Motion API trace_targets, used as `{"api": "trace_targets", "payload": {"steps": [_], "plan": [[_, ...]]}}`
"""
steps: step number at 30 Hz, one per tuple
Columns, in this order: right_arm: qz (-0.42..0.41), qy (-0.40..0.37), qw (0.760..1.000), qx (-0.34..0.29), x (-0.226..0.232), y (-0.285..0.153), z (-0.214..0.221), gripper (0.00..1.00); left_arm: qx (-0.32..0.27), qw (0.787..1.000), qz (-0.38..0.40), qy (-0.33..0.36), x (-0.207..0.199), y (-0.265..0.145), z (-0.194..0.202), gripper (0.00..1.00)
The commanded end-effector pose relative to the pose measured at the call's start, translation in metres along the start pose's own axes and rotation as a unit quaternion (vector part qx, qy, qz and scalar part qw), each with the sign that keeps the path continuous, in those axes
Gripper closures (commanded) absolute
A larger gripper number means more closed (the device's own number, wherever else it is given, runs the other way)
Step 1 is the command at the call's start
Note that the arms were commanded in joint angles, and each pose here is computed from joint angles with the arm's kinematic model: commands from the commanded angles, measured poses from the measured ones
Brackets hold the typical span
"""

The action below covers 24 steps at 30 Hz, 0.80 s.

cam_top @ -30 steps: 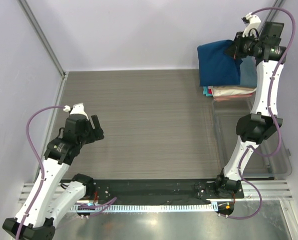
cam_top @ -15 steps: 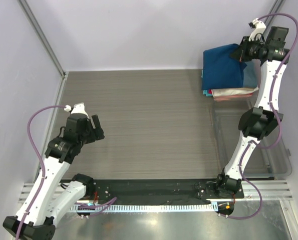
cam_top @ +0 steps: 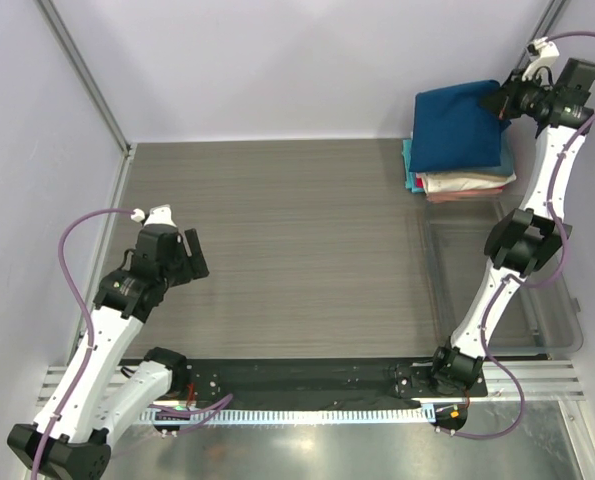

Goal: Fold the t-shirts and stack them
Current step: Neatly place the folded tshirt to the corner

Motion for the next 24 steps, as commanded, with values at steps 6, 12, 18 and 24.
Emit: {"api": "trace_targets", "payload": {"steps": [6,12,18,24], "plan": [[-0.05,-0.031,0.989,-0.138,-0.023,-0.007,-0.05,0.99,-0.015,1.0,-0.009,-0.008,-0.001,0.003,-0.008,0.24],[-0.084,-0.009,0.984,-0.159,-0.038,0.005,-0.03,0.99,-0.01,1.0,-0.012,-0.007,-0.001,0.006,-0.006,0.24],[-0.053,-0.019,0.984,-0.171,-0.064,0.013,-0.017,0.99,-0.008,1.0,-0.014,-0.006,-0.001,0.007,-0.006,0.24],[0.211,-0.025,0.969,-0.124,-0.145,0.01,-0.001,0.0,-0.01,1.0,-0.013,-0.006,-0.001,0.006,-0.006,0.24]]}}
Point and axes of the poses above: each gripper's point midway between its finger pads, its own y axis out along the fingers, its own x axis along the line the jaws close on, z = x × y, the point moved 1 cm from there along -y, back along the fingers, and after that the axes turned 11 degrees about -y, right-handed, at the moved point
